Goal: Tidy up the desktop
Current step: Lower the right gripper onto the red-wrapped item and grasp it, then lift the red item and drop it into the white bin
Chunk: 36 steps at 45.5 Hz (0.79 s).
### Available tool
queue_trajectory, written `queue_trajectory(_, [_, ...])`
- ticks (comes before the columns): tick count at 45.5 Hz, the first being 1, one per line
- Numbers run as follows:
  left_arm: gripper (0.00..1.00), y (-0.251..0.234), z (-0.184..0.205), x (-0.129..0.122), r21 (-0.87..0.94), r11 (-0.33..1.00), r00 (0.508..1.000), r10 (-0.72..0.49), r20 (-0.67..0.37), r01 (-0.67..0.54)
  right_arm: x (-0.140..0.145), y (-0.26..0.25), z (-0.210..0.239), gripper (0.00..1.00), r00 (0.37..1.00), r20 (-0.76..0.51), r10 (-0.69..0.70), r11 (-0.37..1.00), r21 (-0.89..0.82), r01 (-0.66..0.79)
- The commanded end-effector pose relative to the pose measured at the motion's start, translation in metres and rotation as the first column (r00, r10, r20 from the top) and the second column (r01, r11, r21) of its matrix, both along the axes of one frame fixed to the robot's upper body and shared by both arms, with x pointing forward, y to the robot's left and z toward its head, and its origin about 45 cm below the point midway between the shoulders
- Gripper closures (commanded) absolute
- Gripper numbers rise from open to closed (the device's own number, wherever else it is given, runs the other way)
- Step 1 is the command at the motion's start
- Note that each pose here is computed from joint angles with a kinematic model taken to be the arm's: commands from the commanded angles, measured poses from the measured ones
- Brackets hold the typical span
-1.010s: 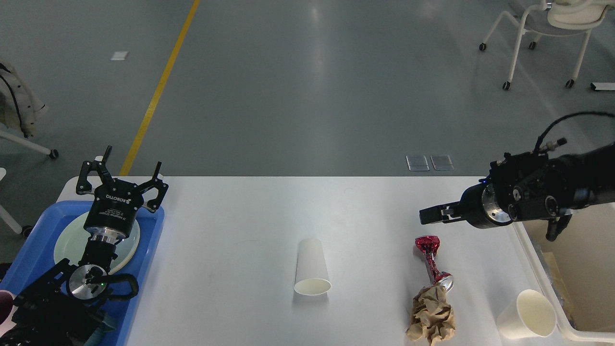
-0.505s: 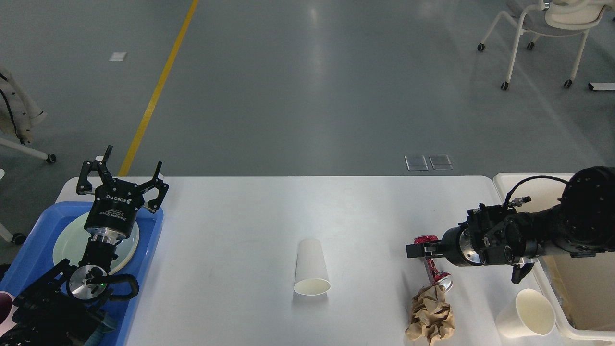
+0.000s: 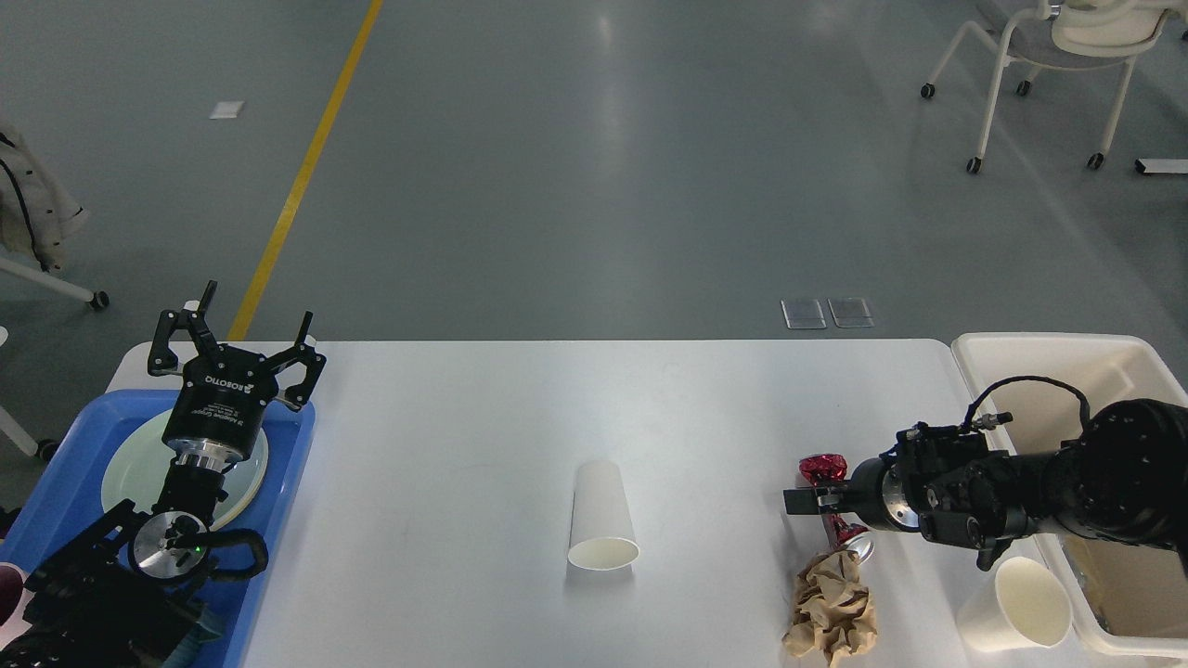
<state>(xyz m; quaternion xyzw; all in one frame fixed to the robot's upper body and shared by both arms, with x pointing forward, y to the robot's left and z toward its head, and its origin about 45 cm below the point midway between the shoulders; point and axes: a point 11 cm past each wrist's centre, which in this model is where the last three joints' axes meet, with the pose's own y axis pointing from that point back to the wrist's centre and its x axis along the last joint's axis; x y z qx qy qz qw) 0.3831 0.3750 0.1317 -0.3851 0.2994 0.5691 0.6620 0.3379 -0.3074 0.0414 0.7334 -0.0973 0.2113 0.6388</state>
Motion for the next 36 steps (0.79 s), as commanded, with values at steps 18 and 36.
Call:
queue_trajectory(18, [0.00, 0.000, 0.000, 0.000, 0.000, 1.000, 1.000, 0.000, 0.000, 0.000, 0.004, -0.003, -0.001, 1.00, 1.000, 0.020, -0.011, 0.999, -0.045, 0.012])
queue_trajectory(36, [0.00, 0.000, 0.000, 0.000, 0.000, 1.000, 1.000, 0.000, 0.000, 0.000, 0.042, -0.012, 0.098, 1.00, 0.995, 0.082, -0.050, 0.999, -0.002, 0.051])
